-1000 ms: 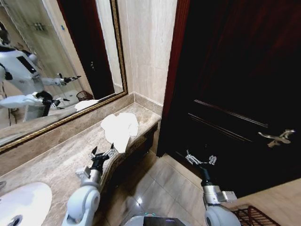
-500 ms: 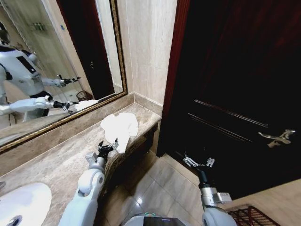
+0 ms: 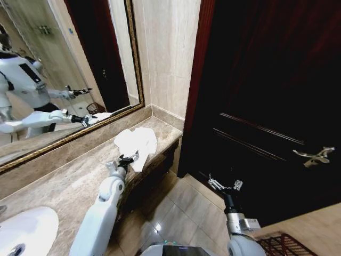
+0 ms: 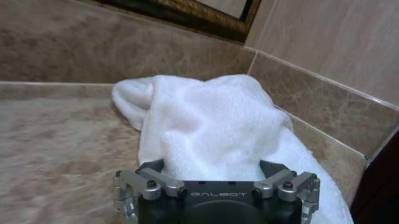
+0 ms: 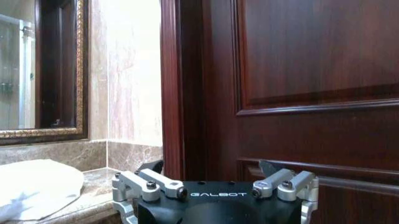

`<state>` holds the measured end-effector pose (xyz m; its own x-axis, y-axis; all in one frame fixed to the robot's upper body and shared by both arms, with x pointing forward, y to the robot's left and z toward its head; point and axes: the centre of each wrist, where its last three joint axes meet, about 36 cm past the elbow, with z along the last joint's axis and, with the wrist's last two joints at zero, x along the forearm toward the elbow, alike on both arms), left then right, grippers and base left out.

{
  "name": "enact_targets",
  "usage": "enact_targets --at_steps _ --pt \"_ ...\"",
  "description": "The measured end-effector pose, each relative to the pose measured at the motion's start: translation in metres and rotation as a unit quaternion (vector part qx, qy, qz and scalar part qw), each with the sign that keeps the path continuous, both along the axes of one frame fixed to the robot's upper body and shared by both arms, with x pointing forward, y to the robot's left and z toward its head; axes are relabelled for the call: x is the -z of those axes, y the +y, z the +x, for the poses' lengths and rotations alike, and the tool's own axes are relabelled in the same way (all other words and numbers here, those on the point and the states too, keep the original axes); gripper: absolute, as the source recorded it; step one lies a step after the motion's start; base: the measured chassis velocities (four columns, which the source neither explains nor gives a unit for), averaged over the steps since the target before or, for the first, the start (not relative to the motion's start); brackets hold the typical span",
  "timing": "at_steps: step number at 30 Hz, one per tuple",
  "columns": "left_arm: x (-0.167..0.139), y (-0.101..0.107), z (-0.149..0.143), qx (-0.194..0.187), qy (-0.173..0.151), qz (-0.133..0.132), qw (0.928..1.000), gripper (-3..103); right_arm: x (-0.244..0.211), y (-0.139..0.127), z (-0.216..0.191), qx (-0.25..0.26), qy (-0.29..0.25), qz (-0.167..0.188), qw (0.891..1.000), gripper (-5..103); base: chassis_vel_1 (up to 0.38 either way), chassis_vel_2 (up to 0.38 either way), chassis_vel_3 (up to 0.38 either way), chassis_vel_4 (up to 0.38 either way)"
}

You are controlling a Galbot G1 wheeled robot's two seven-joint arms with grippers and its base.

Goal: Discard the used towel into the hamper.

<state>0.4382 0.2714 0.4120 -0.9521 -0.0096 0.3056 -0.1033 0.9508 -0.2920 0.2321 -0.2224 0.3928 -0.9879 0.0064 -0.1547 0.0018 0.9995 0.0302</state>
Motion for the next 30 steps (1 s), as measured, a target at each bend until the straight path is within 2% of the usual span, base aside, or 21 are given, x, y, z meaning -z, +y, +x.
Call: enact_targets --at_steps 1,3,5,6,7,8,10,13,14,16,17,19,21,25,26,28,30 --pt "-0.001 -0.001 0.005 0.002 0.001 0.0 1.0 102 0.001 0.001 -0.001 0.002 0.0 0.0 1.0 100 0.0 0.0 0.0 0.0" --pt "-0.001 -0.002 0.008 0.004 0.002 0.001 1.0 100 0.003 0.002 -0.002 0.003 0.0 0.0 1.0 100 0.0 0.0 0.0 0.0" --pt "0.0 -0.003 0.011 0.008 0.001 0.011 0.9999 91 0.005 0.003 -0.003 0.005 0.001 0.001 1.0 100 0.0 0.0 0.0 0.0" --pt "0.0 -0.002 0.011 0.009 0.001 0.016 0.9998 91 0.005 0.003 -0.004 0.006 0.001 0.0 1.0 100 0.0 0.0 0.0 0.0" --pt "0.002 -0.001 0.01 0.012 0.0 0.029 0.9995 81 0.006 0.003 -0.004 0.006 0.001 0.0 1.0 100 0.0 0.0 0.0 0.0" --pt "0.003 -0.001 0.009 0.013 -0.002 0.036 0.9993 75 0.006 0.004 -0.004 0.007 0.001 0.0 1.0 100 0.0 0.0 0.0 0.0" --pt "0.005 0.0 0.007 0.016 -0.005 0.045 0.9989 75 0.007 0.004 -0.003 0.006 0.001 0.0 1.0 100 0.0 0.0 0.0 0.0" --pt "0.007 0.003 0.001 0.017 -0.014 0.059 0.998 58 0.008 0.007 -0.002 0.004 0.001 0.002 1.0 100 0.0 0.0 0.0 0.0" --pt "0.007 0.003 0.001 0.017 -0.014 0.059 0.998 58 0.008 0.007 -0.002 0.004 0.001 0.002 1.0 100 0.0 0.0 0.0 0.0" --pt "0.009 0.005 -0.002 0.017 -0.015 0.062 0.9978 47 0.01 0.012 -0.002 0.0 0.002 0.004 1.0 100 0.0 0.0 0.0 0.0" --pt "0.009 0.005 -0.002 0.017 -0.015 0.062 0.9978 47 0.01 0.012 -0.002 0.0 0.002 0.004 1.0 100 0.0 0.0 0.0 0.0" --pt "0.011 0.007 -0.006 0.016 -0.014 0.064 0.9977 36 0.011 0.015 -0.002 -0.001 0.001 0.005 1.0 100 0.0 0.0 0.0 0.0" --pt "0.012 0.007 -0.007 0.016 -0.015 0.064 0.9977 36 0.011 0.016 -0.002 -0.002 0.001 0.006 1.0 100 0.0 0.0 0.0 0.0" --pt "0.014 0.009 -0.013 0.026 -0.021 0.061 0.9976 15 0.011 0.017 -0.002 -0.002 0.0 0.007 1.0 100 0.0 0.0 0.0 0.0" --pt "0.014 0.009 -0.013 0.026 -0.021 0.061 0.9976 15 0.011 0.017 -0.002 -0.002 0.0 0.007 1.0 100 0.0 0.0 0.0 0.0" --pt "0.016 0.009 -0.016 0.033 -0.027 0.059 0.9973 7 0.011 0.017 -0.002 -0.001 -0.001 0.006 1.0 100 0.0 0.0 0.0 0.0" --pt "0.017 0.009 -0.02 0.038 -0.031 0.057 0.9971 3 0.012 0.017 -0.004 0.0 -0.001 0.008 1.0 100 0.0 0.0 0.0 0.0"
